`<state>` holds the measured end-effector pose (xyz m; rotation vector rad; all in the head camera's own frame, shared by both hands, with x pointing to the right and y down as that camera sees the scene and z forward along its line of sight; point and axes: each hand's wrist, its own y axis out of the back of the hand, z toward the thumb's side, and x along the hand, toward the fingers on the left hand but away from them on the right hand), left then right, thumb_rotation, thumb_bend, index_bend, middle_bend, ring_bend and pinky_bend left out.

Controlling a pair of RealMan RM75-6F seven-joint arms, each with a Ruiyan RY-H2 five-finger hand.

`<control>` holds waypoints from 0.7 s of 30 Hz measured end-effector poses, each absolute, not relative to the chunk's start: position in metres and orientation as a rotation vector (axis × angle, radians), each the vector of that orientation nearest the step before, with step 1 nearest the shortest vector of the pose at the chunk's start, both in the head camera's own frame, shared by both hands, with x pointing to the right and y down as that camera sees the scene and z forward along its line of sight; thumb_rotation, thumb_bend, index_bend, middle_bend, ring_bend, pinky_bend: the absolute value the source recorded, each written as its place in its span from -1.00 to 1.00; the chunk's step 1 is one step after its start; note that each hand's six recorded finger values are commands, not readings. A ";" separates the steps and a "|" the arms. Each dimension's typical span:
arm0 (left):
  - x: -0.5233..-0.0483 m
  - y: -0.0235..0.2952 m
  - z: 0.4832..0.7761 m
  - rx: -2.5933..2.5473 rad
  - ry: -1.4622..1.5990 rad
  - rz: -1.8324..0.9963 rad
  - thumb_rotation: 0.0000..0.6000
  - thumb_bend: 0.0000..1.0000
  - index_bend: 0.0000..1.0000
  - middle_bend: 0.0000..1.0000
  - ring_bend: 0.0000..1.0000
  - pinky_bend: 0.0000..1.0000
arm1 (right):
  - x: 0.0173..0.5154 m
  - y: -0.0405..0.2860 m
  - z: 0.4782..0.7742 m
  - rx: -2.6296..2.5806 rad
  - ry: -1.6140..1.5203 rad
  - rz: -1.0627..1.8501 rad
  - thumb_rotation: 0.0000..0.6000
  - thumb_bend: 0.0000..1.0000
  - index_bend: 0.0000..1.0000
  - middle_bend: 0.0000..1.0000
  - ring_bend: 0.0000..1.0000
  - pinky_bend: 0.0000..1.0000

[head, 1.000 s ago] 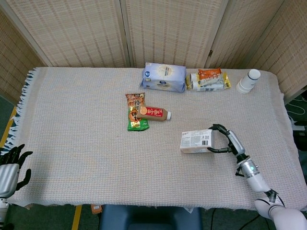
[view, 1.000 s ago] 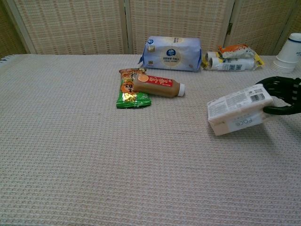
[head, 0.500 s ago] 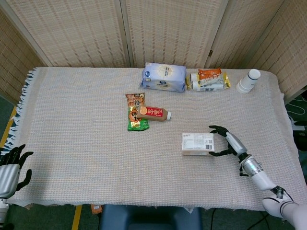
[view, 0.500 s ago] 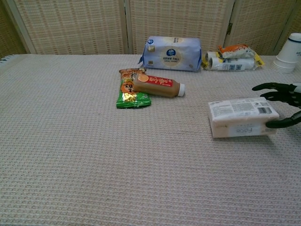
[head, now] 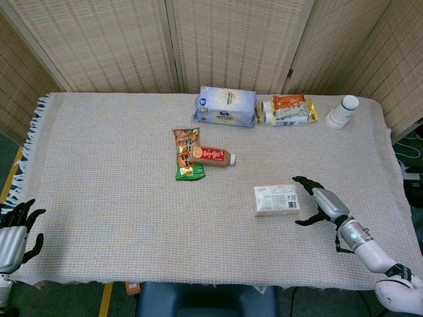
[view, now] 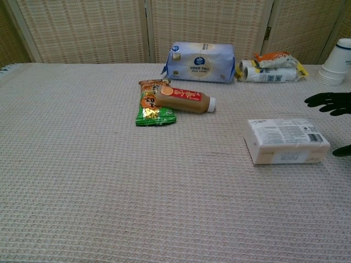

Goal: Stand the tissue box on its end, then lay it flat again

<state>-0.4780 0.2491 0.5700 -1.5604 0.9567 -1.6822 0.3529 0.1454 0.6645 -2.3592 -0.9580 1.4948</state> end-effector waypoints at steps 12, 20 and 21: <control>-0.476 0.249 0.570 -1.574 0.967 -1.667 1.00 0.00 -0.55 -1.00 -1.00 -0.76 | 0.355 0.150 0.569 -1.766 -1.119 1.169 1.00 -1.00 -1.00 -1.00 -1.00 -1.00; -0.476 0.249 0.572 -1.583 0.962 -1.669 1.00 0.00 -0.55 -1.00 -1.00 -0.76 | 0.400 0.199 0.605 -1.491 -0.812 1.522 1.00 -1.00 -1.00 -1.00 -1.00 -1.00; -0.476 0.249 0.572 -1.583 0.960 -1.670 1.00 0.00 -0.55 -1.00 -1.00 -0.76 | 0.409 0.202 0.608 -1.474 -0.799 1.549 1.00 -1.00 -1.00 -1.00 -1.00 -1.00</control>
